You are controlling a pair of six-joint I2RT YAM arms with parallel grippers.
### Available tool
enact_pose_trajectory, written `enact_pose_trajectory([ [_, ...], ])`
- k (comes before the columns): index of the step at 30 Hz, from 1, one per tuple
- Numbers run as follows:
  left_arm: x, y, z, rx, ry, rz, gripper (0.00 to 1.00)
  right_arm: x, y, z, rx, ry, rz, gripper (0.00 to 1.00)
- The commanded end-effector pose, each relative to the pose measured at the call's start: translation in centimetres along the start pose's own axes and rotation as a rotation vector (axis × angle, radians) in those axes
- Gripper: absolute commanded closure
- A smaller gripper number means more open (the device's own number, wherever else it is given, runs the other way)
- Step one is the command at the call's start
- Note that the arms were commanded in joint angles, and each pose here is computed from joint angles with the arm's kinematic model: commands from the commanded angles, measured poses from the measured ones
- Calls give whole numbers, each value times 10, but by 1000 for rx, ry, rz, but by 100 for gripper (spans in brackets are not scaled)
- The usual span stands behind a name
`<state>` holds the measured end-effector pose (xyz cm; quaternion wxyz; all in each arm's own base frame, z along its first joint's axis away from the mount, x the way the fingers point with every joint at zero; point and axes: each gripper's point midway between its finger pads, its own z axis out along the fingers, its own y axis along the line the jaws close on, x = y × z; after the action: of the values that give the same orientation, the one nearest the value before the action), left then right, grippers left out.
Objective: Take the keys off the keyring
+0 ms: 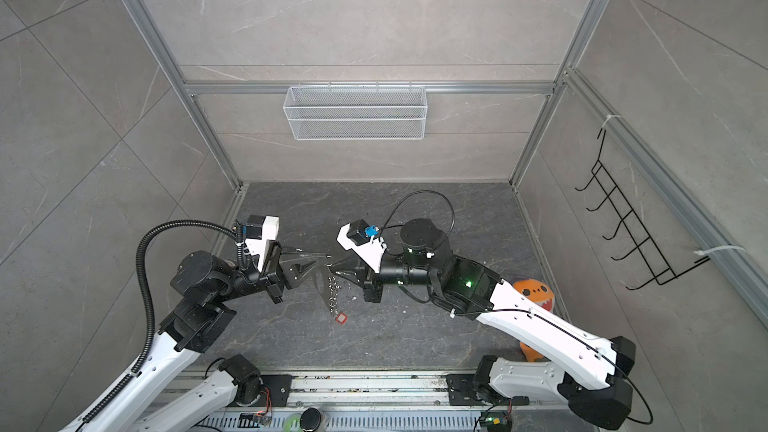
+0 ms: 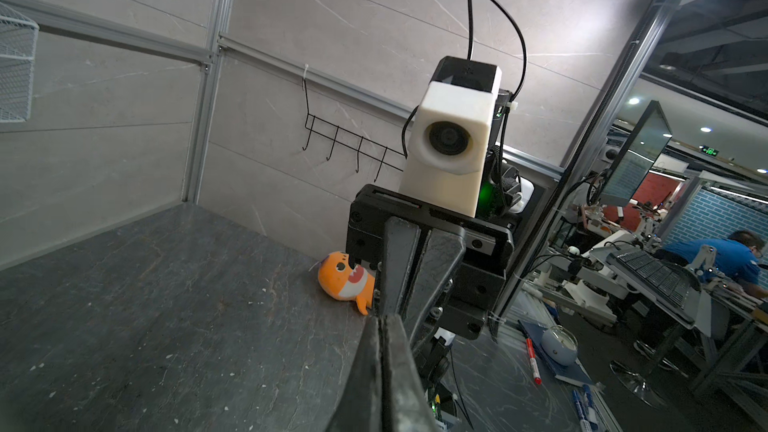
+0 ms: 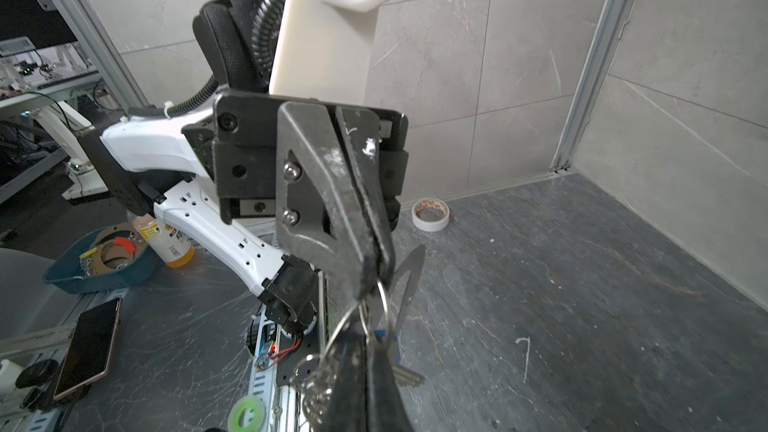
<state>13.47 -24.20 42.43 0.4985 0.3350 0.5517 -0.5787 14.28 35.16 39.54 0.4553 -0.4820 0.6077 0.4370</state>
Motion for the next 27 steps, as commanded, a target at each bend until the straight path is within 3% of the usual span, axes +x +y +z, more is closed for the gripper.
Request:
enact_pose_trajectory([
  [1,-28,-28,-7,50,-51,121,100,2,7,-12,5,45,-21,100],
  [11,-26,-33,-7,68,-9,118,100,1,15,-18,-30,79,-33,100],
  [18,-27,-38,-7,96,-9,123,100,-11,15,-24,-14,17,-49,64],
  [24,-23,-42,-6,133,12,121,100,-26,6,-29,39,-93,-23,56],
  [27,-23,-41,-6,132,11,120,100,-33,5,-26,-25,-129,27,54],
])
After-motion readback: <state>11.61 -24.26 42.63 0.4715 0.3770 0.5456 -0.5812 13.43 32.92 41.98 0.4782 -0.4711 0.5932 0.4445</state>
